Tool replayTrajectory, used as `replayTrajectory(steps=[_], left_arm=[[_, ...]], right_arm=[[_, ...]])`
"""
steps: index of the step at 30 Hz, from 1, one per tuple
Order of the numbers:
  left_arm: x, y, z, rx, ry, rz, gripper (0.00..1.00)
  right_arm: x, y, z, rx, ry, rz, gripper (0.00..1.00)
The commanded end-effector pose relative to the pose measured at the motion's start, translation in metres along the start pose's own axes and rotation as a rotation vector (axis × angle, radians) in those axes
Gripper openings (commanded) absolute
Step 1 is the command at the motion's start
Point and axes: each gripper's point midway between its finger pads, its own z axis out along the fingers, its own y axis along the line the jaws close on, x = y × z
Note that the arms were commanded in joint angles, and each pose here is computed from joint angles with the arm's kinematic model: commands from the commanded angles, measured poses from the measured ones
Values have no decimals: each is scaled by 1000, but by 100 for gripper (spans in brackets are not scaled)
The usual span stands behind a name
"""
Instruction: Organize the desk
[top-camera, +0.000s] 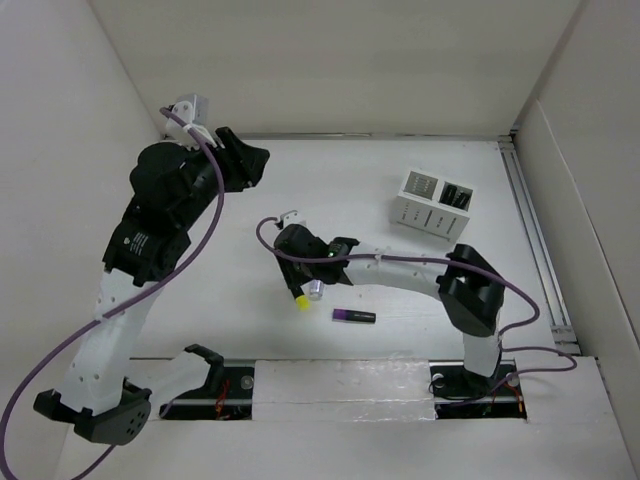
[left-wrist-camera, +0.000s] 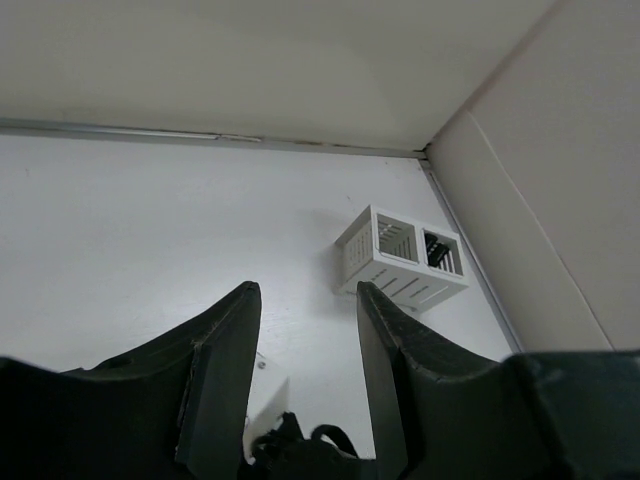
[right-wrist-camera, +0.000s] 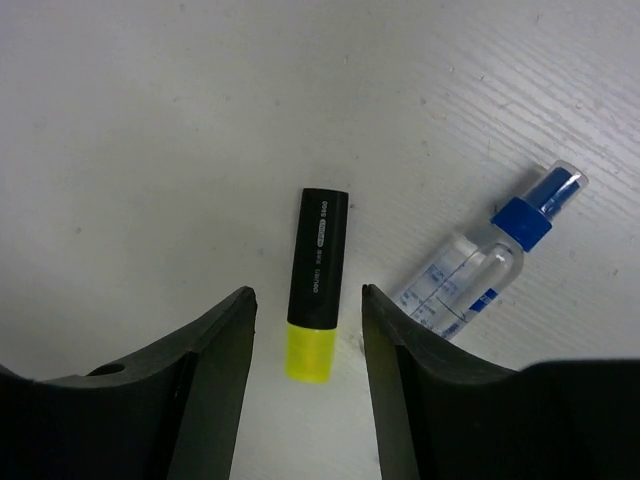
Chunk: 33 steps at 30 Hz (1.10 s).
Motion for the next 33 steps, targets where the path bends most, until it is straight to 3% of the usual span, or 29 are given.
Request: replayTrajectory(steps=[1,24,27,33], left_arm=[[-3,-12,-14,66,-17,-15,40],[8,-14,-19,89,5,8,40],[10,-13,-18,89,9,6,40],[11,-14,-18,92,12,3,40]], right_arm=[[-15,6,9,2,1,-38,53],[34,-3,70,106,156,-118,52],[38,-3,72,105,167,-116,46],[30,4,64,96,149,-110,24]])
